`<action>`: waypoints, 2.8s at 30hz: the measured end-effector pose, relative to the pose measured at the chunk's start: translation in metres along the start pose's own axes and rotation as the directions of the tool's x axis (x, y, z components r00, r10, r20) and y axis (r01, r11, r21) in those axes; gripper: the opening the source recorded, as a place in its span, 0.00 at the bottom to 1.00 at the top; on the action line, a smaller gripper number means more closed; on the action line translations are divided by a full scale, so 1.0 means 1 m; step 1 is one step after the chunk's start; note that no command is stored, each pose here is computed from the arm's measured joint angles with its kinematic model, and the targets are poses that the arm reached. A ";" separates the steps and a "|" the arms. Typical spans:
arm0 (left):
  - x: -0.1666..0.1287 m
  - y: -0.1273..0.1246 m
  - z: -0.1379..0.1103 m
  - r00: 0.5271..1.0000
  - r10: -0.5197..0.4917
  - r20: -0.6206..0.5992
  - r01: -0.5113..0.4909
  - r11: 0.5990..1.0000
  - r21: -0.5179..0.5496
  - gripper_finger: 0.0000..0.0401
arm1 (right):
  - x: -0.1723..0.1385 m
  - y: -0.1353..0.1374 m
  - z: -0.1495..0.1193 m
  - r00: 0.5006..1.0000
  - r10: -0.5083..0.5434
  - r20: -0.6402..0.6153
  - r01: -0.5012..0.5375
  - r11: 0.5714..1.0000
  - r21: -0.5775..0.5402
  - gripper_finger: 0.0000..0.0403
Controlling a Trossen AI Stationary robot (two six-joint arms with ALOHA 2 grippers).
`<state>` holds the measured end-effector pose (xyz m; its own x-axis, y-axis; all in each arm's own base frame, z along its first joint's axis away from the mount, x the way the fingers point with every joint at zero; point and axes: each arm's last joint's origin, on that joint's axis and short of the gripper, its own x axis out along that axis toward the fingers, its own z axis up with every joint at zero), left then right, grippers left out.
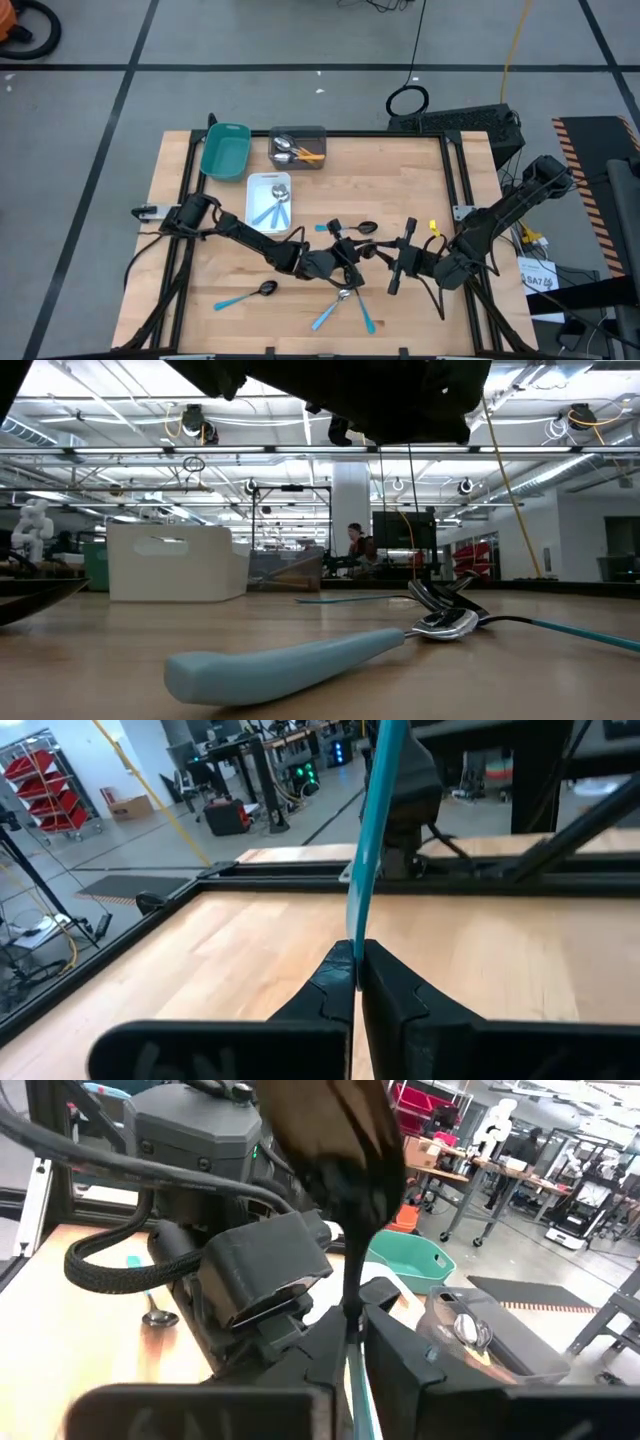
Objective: Sort silverware by color (type)
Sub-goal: Put the top right blue spoon into the green bin
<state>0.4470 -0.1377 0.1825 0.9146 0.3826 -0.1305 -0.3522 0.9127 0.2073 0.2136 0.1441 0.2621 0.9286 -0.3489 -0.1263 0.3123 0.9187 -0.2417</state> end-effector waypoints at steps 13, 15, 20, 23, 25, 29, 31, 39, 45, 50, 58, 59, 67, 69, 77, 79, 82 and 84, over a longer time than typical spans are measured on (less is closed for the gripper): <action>-0.011 0.016 0.010 0.967 -0.157 -0.202 0.163 0.987 0.012 0.01 | -0.003 -0.001 0.000 0.999 0.051 -0.009 -0.051 0.998 -0.029 0.21; -0.013 0.018 0.010 0.958 -0.168 -0.231 0.176 0.984 0.015 0.01 | -0.003 -0.001 0.000 0.999 0.051 -0.009 -0.051 0.998 -0.027 0.20; -0.014 0.018 0.006 0.948 -0.172 -0.266 0.184 0.983 0.021 0.01 | -0.004 -0.001 0.000 0.996 0.087 -0.009 -0.088 0.996 -0.027 0.12; -0.015 0.019 0.007 0.947 -0.175 -0.270 0.189 0.982 0.024 0.01 | -0.004 0.000 0.001 0.993 0.120 -0.006 -0.120 0.993 -0.014 0.04; -0.014 0.019 0.007 0.947 -0.174 -0.269 0.188 0.982 0.027 0.01 | -0.004 0.000 0.001 0.992 0.124 -0.009 -0.125 0.992 -0.017 0.02; -0.014 0.019 0.007 0.949 -0.174 -0.264 0.183 0.983 0.011 0.01 | -0.004 -0.001 0.001 0.993 0.118 -0.008 -0.118 0.993 -0.015 0.03; -0.014 0.019 0.008 0.950 -0.173 -0.259 0.178 0.984 -0.005 0.03 | -0.005 -0.002 0.002 0.993 0.116 -0.006 -0.116 0.993 -0.014 0.02; -0.022 0.007 0.017 0.968 -0.179 -0.178 0.181 0.984 -0.006 0.20 | -0.012 -0.009 0.010 0.993 0.116 0.024 -0.117 0.991 0.058 0.01; -0.033 -0.005 0.029 0.986 -0.147 -0.074 0.148 0.989 0.009 0.34 | -0.022 -0.007 0.017 0.988 0.141 0.070 -0.146 0.986 0.078 0.00; -0.038 -0.010 0.037 0.988 -0.156 -0.008 0.156 0.988 -0.011 0.38 | -0.030 -0.004 0.024 0.979 0.160 0.126 -0.172 0.982 0.083 0.00; -0.039 -0.011 0.041 0.986 -0.162 0.029 0.162 0.986 -0.030 0.38 | -0.044 0.001 0.034 0.957 0.203 0.206 -0.223 0.971 0.084 0.00; -0.039 -0.011 0.041 0.986 -0.165 0.030 0.166 0.986 -0.031 0.38 | -0.045 0.002 0.035 0.954 0.209 0.214 -0.231 0.969 0.085 0.00; -0.038 -0.010 0.045 0.983 -0.172 0.069 0.174 0.985 -0.018 0.38 | -0.046 0.003 0.037 0.940 0.242 0.239 -0.269 0.959 0.088 0.00; -0.039 -0.010 0.047 0.982 -0.171 0.086 0.173 0.985 -0.014 0.38 | -0.046 0.003 0.037 0.940 0.243 0.239 -0.270 0.959 0.088 0.00; -0.039 -0.010 0.047 0.982 -0.170 0.088 0.171 0.985 0.004 0.18 | -0.046 0.004 0.038 0.931 0.264 0.250 -0.294 0.952 0.088 0.00; -0.039 -0.010 0.047 0.982 -0.171 0.085 0.171 0.985 0.007 0.10 | -0.046 0.004 0.037 0.932 0.264 0.249 -0.293 0.952 0.087 0.00; -0.039 -0.010 0.047 0.981 -0.175 0.082 0.174 0.984 0.026 0.03 | -0.046 0.004 0.037 0.932 0.264 0.249 -0.293 0.953 0.083 0.00; -0.039 -0.011 0.047 0.981 -0.177 0.082 0.175 0.984 0.033 0.02 | -0.046 0.004 0.037 0.931 0.265 0.250 -0.293 0.953 0.078 0.00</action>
<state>0.4244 -0.1690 0.2307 0.9757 0.2018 -0.0849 -0.1801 0.9603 0.2131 0.1794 0.1709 0.3030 0.9977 -0.0348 0.0586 0.0416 0.9921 -0.1181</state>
